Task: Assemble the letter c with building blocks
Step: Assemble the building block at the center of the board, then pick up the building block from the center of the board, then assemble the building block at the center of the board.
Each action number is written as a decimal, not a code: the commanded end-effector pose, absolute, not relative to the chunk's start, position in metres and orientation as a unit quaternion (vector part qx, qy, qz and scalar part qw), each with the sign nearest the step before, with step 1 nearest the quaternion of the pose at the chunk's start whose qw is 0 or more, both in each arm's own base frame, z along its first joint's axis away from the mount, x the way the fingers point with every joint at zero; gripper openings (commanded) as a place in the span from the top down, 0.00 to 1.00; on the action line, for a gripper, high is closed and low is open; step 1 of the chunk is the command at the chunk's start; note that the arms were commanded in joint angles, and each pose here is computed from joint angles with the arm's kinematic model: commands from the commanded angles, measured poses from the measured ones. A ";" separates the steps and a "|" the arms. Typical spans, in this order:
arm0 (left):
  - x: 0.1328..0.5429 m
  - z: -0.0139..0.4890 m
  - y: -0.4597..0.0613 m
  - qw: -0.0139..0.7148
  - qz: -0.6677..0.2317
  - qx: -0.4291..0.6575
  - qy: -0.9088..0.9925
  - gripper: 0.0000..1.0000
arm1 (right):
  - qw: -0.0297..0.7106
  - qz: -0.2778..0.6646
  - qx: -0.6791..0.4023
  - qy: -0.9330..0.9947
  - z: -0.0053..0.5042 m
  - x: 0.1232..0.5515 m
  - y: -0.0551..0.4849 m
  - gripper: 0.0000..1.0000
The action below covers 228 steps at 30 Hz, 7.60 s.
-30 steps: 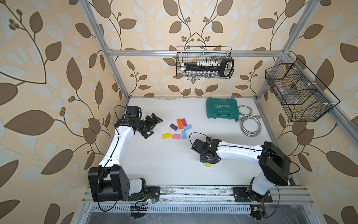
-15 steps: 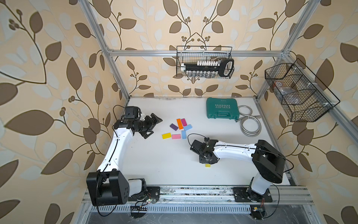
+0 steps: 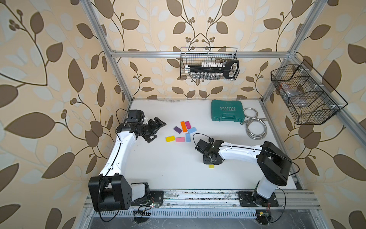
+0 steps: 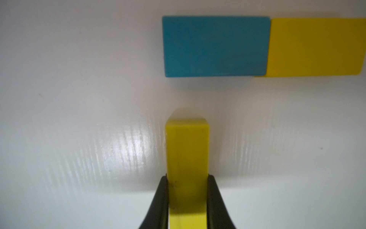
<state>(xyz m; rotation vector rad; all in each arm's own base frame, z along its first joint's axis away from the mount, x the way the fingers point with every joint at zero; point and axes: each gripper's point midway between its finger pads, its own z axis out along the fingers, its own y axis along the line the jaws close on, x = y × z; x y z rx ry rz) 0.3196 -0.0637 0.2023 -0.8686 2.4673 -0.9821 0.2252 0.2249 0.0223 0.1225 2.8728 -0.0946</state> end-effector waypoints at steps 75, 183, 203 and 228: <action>0.322 0.210 -0.062 0.184 -0.355 -0.309 0.863 0.01 | 0.108 -0.069 0.045 0.991 -0.002 0.234 0.199 0.90; 0.357 0.197 -0.063 0.164 -0.372 -0.336 0.849 0.01 | 0.111 0.038 -0.050 0.992 0.009 0.377 0.359 0.81; 0.322 0.206 -0.073 0.161 -0.371 -0.307 0.861 0.01 | 0.154 0.091 -0.139 0.974 0.116 0.231 0.252 0.97; 0.307 0.213 -0.084 0.166 -0.361 -0.300 0.867 0.01 | 0.077 -0.046 -0.237 0.967 0.016 0.147 0.228 0.91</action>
